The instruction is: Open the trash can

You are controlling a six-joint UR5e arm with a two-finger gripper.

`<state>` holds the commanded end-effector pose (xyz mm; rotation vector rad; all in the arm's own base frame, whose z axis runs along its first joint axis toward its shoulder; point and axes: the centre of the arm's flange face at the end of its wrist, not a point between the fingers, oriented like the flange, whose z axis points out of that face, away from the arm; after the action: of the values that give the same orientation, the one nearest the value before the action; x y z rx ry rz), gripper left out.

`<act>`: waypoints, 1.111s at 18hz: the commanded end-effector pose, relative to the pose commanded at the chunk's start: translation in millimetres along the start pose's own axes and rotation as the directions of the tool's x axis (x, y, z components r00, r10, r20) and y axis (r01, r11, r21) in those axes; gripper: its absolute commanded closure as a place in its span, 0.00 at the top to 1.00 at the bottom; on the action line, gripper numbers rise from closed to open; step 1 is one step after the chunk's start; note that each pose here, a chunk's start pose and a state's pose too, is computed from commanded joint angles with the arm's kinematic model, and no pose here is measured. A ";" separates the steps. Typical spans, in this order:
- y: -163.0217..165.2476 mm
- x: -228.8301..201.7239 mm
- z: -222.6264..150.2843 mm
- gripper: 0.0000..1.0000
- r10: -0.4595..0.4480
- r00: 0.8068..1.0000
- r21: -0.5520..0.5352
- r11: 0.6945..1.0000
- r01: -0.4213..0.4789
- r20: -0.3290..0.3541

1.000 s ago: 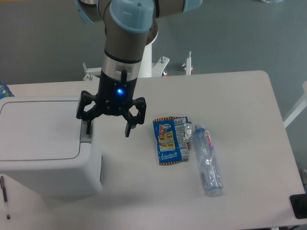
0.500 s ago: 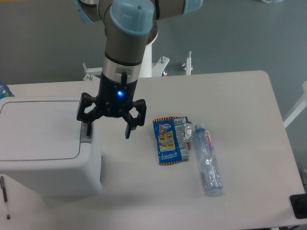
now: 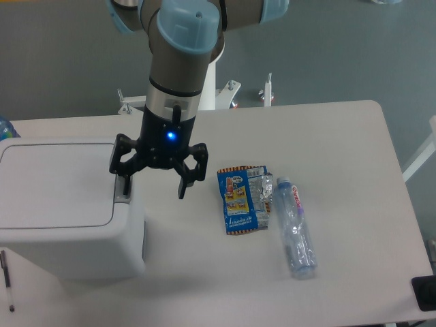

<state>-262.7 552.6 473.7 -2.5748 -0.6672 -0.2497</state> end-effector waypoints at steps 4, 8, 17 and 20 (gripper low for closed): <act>0.1 0.0 0.1 1.00 -0.001 1.000 -0.001 1.000 0.001 0.000; -0.5 0.2 -0.6 1.00 -0.001 1.000 0.001 1.000 0.001 0.000; -10.6 7.3 -25.3 1.00 0.026 1.000 0.052 0.998 -0.027 0.009; -27.5 -2.2 -55.7 1.00 0.028 0.999 0.122 0.992 -0.034 0.045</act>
<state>-281.5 546.2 532.7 -2.4769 -0.6372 -0.1384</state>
